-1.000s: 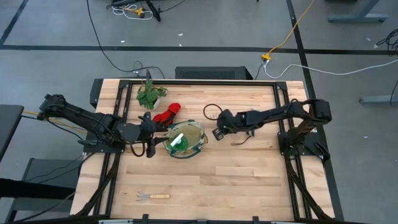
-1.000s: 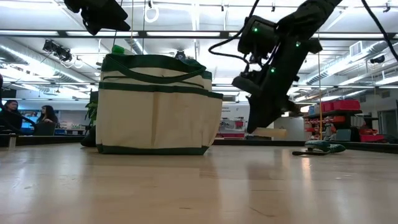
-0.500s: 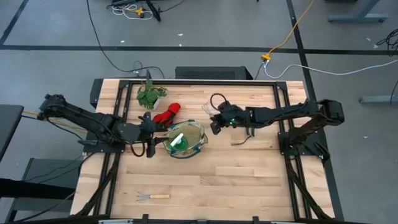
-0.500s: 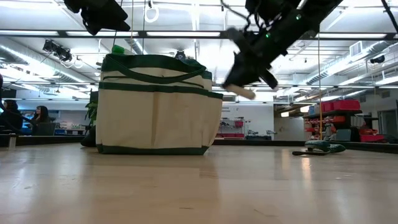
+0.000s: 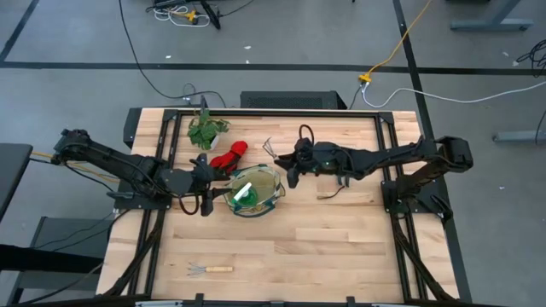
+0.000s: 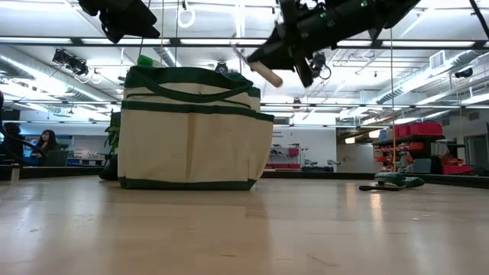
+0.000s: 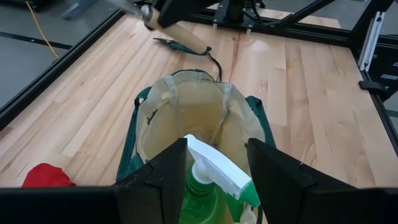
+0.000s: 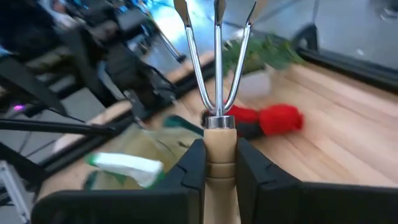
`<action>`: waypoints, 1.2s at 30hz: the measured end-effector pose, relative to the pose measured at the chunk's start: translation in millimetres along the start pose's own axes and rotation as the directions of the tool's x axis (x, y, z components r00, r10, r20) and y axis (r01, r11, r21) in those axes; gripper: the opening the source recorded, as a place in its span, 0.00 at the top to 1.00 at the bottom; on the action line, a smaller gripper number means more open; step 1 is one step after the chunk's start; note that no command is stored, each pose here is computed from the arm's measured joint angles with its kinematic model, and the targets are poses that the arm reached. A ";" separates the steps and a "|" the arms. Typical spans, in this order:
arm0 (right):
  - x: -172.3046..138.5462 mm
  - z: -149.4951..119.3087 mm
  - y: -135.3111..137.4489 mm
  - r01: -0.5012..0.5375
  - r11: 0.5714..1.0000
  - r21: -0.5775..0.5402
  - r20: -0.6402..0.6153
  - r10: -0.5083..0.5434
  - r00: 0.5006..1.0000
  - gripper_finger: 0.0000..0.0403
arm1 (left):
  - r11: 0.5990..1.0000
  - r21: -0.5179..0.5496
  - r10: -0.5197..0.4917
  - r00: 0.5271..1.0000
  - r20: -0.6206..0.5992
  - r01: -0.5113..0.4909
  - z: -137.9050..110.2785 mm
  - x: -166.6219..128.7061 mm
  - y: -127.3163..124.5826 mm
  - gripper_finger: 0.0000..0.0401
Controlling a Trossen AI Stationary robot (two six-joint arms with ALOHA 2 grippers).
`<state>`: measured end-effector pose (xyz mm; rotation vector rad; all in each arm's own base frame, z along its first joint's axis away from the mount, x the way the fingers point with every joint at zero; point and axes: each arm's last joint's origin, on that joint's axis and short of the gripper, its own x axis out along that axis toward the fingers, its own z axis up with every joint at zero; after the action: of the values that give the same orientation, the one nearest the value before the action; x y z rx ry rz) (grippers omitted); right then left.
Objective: Pick & Place Garden tools in Gardening bag
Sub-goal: Put the right hand rake into the gardening bag
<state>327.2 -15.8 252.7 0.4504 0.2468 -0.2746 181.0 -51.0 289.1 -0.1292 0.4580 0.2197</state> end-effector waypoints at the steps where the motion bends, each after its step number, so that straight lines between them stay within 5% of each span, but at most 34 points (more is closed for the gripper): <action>1: -0.2 1.2 2.2 -0.014 1.000 -0.008 0.017 0.015 1.000 0.90 | 1.000 0.000 0.000 1.000 0.000 0.000 0.0 0.0 0.0 0.57; 14: -3.7 3.8 21.5 -0.094 0.986 -0.137 0.102 0.108 0.989 0.90 | 1.000 0.000 0.000 1.000 0.000 0.000 0.0 0.0 0.0 0.57; 36: 37.9 -29.2 17.9 -0.096 0.942 -0.322 0.132 0.145 0.981 0.90 | 1.000 0.011 0.001 1.000 -0.002 -0.001 -0.2 0.1 0.1 0.57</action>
<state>363.1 5.3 223.2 0.1261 0.1078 -0.1446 181.0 -51.0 288.9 -0.1186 0.4613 0.2181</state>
